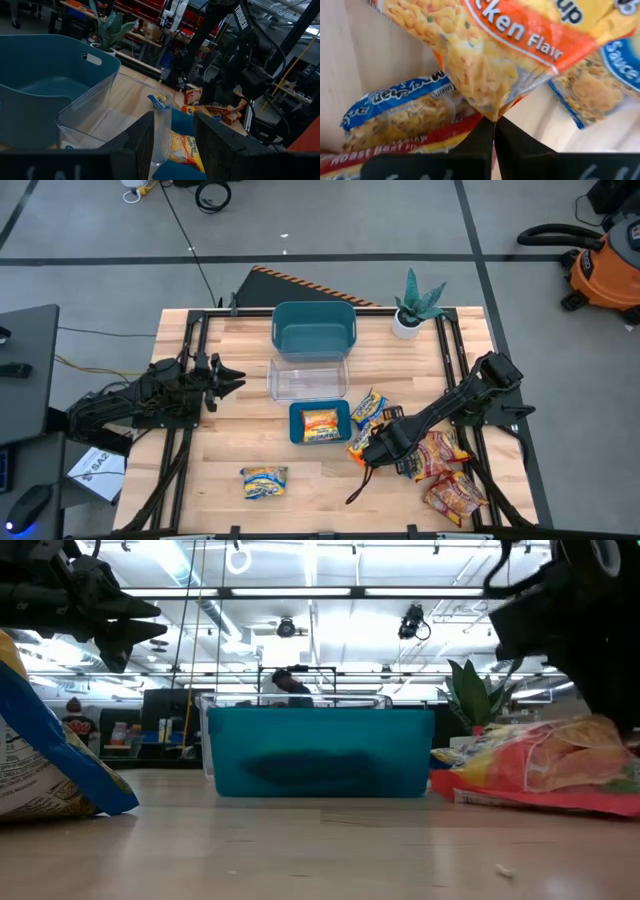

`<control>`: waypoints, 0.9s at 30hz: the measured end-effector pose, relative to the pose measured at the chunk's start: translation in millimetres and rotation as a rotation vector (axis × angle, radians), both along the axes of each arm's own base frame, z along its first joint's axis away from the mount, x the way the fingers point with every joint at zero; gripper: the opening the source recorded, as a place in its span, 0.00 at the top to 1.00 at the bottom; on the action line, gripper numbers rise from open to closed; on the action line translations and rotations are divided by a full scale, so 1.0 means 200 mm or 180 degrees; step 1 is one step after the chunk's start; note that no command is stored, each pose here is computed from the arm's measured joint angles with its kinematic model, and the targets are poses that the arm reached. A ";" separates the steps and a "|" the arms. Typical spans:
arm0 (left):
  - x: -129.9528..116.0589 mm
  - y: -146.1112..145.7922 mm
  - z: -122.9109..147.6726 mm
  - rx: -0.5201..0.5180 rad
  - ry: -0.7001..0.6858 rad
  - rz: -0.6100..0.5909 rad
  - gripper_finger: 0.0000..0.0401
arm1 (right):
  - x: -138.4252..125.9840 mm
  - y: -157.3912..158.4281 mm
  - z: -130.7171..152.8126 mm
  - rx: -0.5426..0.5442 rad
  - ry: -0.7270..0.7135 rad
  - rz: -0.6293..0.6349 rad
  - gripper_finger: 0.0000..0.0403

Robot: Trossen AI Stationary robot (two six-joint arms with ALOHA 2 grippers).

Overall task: Sort Maruchan noodles
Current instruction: Put the bottom orange noodle pack into the bottom blue bin

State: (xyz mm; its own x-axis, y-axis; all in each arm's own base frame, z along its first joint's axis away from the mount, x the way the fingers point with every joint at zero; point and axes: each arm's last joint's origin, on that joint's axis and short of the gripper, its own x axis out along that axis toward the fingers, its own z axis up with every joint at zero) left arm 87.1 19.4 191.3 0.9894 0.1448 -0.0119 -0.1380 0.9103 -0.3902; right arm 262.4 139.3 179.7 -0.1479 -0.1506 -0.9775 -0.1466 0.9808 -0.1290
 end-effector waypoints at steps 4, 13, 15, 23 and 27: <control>0.00 0.00 0.00 0.0000 0.0000 0.0001 0.65 | 0.02 0.00 0.11 -0.0197 -0.0018 0.0041 0.98; 0.00 0.00 0.00 -0.0001 0.0000 0.0001 0.65 | 0.11 0.04 0.43 -0.0313 -0.0415 0.0199 0.99; 0.00 0.00 0.00 -0.0001 0.0001 0.0001 0.65 | 0.13 0.05 0.50 -0.0245 -0.0592 0.0280 0.99; 0.00 0.00 0.00 -0.0001 0.0001 0.0001 0.65 | 0.24 0.07 0.68 0.0061 -0.1305 0.0435 0.98; 0.00 0.00 0.00 0.0000 0.0001 0.0000 0.65 | 0.32 0.05 0.68 0.0260 -0.1655 0.0447 0.98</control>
State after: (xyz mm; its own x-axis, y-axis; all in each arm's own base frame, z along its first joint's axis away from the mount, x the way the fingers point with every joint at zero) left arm 87.1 19.4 191.3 0.9894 0.1450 -0.0123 -0.1382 0.9103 -0.3903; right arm 326.1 149.4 314.9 0.3742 -0.0546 -0.9258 -0.2141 0.9662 -0.1435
